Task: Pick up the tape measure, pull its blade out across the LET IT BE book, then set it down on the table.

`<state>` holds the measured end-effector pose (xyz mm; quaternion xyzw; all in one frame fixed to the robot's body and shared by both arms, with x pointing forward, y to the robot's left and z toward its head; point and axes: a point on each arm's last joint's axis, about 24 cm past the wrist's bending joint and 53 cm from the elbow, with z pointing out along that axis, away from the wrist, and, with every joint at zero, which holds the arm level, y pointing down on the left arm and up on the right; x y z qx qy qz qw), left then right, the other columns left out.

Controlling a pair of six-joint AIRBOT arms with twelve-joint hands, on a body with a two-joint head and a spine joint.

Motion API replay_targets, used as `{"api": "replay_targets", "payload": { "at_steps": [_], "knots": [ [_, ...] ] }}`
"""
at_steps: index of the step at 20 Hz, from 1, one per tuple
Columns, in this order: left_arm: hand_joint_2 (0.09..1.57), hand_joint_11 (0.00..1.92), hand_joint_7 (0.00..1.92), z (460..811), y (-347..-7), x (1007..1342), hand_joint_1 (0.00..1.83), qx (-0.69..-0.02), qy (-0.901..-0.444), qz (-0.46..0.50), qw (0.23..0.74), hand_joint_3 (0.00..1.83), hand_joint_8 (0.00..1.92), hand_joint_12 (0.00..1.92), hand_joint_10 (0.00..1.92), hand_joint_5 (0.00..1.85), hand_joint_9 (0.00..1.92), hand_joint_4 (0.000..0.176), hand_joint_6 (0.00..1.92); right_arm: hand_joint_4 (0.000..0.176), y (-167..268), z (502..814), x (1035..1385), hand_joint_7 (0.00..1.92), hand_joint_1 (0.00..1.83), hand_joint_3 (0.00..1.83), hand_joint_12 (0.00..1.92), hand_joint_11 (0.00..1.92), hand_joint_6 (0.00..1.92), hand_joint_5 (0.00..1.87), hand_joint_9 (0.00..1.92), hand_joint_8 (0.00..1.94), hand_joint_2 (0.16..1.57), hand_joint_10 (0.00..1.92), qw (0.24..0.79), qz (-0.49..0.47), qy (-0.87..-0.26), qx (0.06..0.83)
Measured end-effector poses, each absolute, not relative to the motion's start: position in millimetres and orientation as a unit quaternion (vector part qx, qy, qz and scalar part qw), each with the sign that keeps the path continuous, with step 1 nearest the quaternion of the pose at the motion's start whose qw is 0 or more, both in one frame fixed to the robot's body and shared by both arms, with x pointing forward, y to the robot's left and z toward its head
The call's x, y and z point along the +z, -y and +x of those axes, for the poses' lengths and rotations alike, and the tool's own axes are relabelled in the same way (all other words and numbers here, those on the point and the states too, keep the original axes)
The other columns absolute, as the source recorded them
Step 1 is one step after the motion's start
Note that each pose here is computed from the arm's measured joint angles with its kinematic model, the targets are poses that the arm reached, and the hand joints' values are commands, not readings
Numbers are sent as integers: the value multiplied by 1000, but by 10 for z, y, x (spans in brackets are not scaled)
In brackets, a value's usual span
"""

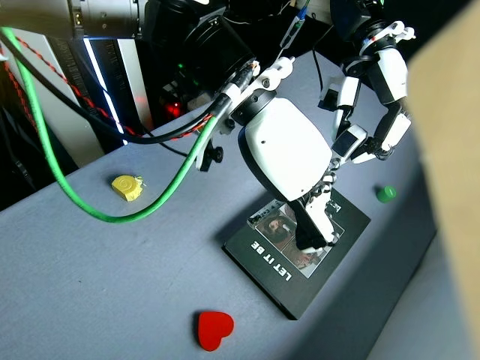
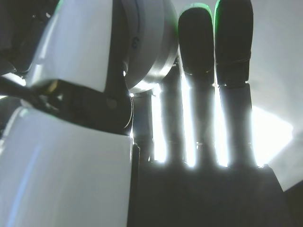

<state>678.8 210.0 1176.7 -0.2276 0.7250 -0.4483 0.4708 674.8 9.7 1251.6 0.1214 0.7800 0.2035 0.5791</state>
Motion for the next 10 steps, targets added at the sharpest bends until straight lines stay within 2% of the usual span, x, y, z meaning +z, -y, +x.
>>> {"api": "replay_targets", "payload": {
  "at_steps": [10],
  "knots": [
    [1079,989,989,6788,-2100,11767,1385,-449,-725,-229,470,0,894,988,1124,1059,1029,0,706,0,-87,6716,12497,781,966,0,1284,170,20,717,691,25,1132,130,594,112,-770,206]
  ]
}}
